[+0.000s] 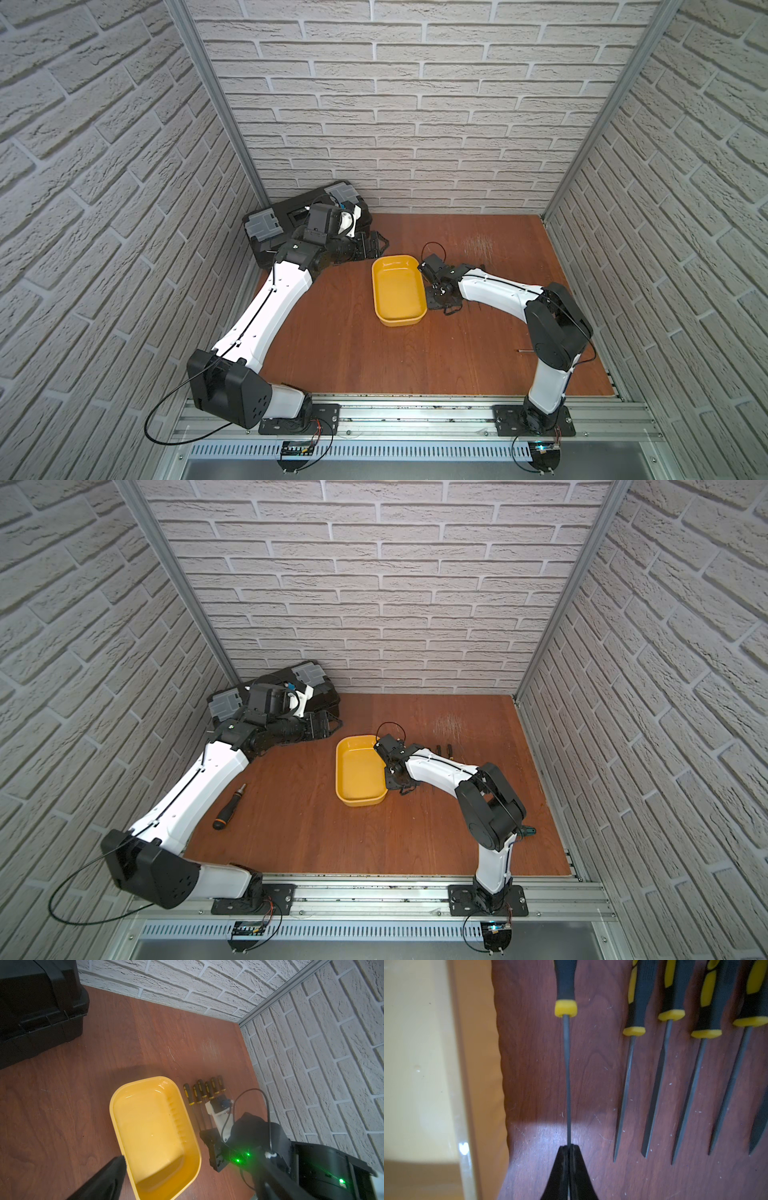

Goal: Take the file tool out of the storage box
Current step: Place the file tool at the center of the board.

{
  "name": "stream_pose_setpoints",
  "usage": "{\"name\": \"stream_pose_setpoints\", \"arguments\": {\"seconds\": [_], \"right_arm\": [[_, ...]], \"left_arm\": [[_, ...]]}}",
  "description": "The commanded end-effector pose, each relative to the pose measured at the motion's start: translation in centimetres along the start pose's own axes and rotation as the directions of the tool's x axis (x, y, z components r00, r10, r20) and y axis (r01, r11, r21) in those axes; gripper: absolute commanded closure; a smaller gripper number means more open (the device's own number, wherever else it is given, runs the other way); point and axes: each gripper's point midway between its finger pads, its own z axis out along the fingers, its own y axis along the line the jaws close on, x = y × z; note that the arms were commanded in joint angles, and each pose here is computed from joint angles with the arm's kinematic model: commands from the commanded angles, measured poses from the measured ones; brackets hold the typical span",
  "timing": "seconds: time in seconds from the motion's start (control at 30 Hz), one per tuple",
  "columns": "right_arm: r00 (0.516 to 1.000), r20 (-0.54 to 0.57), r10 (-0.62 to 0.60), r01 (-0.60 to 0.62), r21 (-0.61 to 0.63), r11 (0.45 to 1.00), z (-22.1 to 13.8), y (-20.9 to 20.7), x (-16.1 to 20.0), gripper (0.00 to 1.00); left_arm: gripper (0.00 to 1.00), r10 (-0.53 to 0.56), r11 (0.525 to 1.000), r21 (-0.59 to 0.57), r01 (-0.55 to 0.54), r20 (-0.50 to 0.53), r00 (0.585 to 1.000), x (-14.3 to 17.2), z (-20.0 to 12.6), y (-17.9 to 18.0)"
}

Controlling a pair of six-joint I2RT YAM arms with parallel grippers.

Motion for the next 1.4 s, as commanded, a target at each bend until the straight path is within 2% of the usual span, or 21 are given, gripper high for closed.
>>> {"name": "stream_pose_setpoints", "arguments": {"seconds": [0.0,1.0,1.37], "right_arm": [[0.999,0.023,0.025,-0.025,0.011,1.0,0.6,0.2,-0.6,0.97],[0.997,-0.022,0.074,-0.073,0.044,0.996,3.5,-1.5,1.0,0.97],[0.998,-0.004,0.063,-0.063,0.032,0.997,2.8,-1.4,0.4,0.74]], "left_arm": [[0.01,0.016,1.0,0.024,-0.017,0.024,1.0,-0.3,-0.6,-0.5],[0.02,-0.006,1.0,0.024,0.006,0.014,1.0,-0.1,-0.1,-0.2],[0.02,-0.007,1.0,0.019,0.007,0.01,1.0,0.0,0.1,-0.1]]}}
